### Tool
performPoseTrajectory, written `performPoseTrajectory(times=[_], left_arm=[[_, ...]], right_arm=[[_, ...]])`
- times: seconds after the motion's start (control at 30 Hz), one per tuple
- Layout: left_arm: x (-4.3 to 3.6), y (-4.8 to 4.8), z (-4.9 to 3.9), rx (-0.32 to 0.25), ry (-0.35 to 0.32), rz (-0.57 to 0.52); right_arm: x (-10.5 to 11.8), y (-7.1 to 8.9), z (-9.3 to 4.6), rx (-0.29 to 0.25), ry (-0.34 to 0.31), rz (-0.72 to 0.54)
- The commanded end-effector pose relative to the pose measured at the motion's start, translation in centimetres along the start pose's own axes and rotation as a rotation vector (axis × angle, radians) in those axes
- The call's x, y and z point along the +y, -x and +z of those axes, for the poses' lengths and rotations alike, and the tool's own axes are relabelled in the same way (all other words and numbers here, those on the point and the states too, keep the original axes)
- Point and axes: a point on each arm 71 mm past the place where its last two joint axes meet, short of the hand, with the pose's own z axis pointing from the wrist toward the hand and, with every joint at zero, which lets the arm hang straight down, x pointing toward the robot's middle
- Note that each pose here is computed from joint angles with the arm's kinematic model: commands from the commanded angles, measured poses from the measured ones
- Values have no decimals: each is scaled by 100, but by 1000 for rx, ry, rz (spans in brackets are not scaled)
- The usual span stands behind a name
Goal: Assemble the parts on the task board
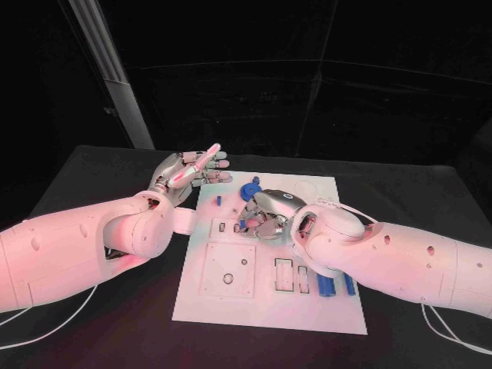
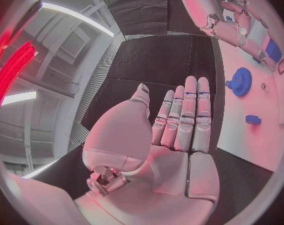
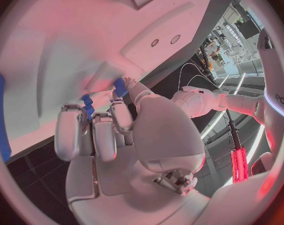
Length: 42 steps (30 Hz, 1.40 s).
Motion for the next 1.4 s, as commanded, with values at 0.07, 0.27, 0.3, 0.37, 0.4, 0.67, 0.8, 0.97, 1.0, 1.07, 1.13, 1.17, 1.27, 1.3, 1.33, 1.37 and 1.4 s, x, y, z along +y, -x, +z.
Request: performPoseTrajectory(times=[0.07,0.27,0.3,0.37,0.4,0.67,0.8,0.97,1.0,1.07,1.13,1.17,1.27,1.3,1.33,1.37,1.4], left_arm=[[-19,-11,1,13,-12,-5],[-19,-9,1,13,-11,-4],[-19,-9,1,13,-11,-4],[-18,-8,1,12,-11,-4],[-18,-7,2,12,-11,-4],[-17,-6,2,11,-10,-4],[-17,-6,3,11,-10,-3],[-16,-6,3,11,-10,-3],[-16,-6,3,11,-10,-3],[-16,-5,3,10,-9,-3],[-15,-4,3,9,-8,-2],[-15,-4,3,9,-8,-2],[-15,-5,3,10,-7,-3],[-14,-4,3,10,-7,-2],[-14,-4,4,10,-7,-2],[-14,-4,4,10,-6,-2],[-14,-4,4,9,-6,-2]], right_arm=[[-59,-60,-20,47,-23,-33],[-84,-67,-22,60,-29,-38],[-86,-68,-21,62,-30,-39],[-88,-71,-19,65,-30,-40],[-88,-71,-19,66,-30,-40],[-98,-80,-17,77,-39,-48],[-98,-80,-16,76,-41,-49],[-93,-78,-13,72,-42,-49],[-92,-78,-13,71,-42,-49],[-90,-77,-12,69,-41,-48],[-88,-74,-13,66,-41,-48],[-87,-73,-13,64,-41,-47],[-87,-66,-14,55,-41,-45],[-86,-64,-14,52,-41,-44],[-85,-59,-14,45,-41,-42],[-84,-56,-14,41,-41,-41],[-83,-50,-15,32,-40,-39]])
